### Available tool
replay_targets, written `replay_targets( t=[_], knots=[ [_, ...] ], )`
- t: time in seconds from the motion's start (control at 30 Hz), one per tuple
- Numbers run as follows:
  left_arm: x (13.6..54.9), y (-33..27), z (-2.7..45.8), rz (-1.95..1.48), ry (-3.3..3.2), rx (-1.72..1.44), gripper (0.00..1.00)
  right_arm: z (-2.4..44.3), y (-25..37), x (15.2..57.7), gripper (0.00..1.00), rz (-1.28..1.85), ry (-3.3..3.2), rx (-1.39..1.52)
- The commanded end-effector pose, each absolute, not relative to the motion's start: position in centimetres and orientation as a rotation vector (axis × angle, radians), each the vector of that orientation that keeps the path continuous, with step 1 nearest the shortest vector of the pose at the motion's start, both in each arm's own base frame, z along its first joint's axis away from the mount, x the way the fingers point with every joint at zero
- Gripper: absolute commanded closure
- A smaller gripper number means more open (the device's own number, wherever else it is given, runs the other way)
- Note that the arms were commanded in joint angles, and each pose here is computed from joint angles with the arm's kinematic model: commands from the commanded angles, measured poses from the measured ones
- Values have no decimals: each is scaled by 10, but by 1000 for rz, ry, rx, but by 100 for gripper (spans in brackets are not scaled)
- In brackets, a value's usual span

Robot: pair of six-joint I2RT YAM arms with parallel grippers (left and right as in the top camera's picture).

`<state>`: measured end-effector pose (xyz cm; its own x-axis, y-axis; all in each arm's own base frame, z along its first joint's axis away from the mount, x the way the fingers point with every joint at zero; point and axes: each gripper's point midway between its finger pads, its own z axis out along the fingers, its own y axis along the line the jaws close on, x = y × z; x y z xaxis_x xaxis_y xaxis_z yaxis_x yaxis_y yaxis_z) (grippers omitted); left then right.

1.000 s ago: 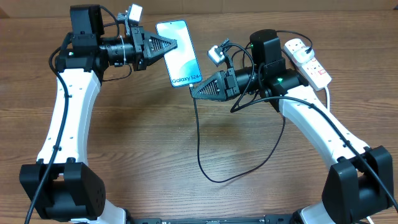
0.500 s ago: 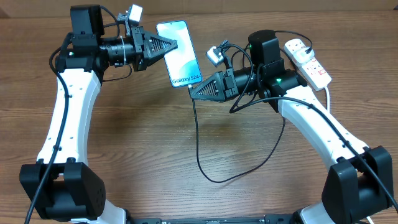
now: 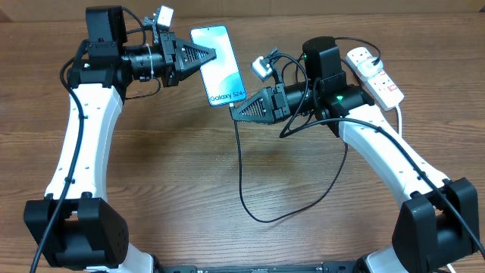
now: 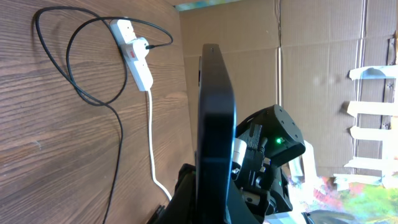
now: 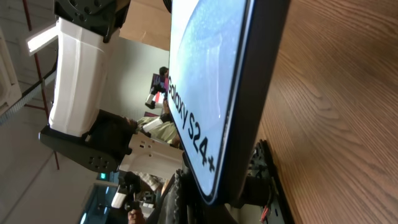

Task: Plug charger to phone and switch on socket
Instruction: 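Push the USB-C plug into the phone's bottom port with the right gripper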

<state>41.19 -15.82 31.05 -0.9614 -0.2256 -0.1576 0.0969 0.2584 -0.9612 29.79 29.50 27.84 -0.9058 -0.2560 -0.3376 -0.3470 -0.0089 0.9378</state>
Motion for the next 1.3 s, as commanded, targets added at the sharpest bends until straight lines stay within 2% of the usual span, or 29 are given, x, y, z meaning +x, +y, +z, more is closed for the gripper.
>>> replay_targets(
  t=[0.0,1.27],
  knots=[
    [405,-162,321,-1826,2249,-77,96,294,296,296,96,2051,2123,-694],
    [410,-160,317,-1786,2257,-101,96,293,302,292,96,2060,2139,-698]
  ],
)
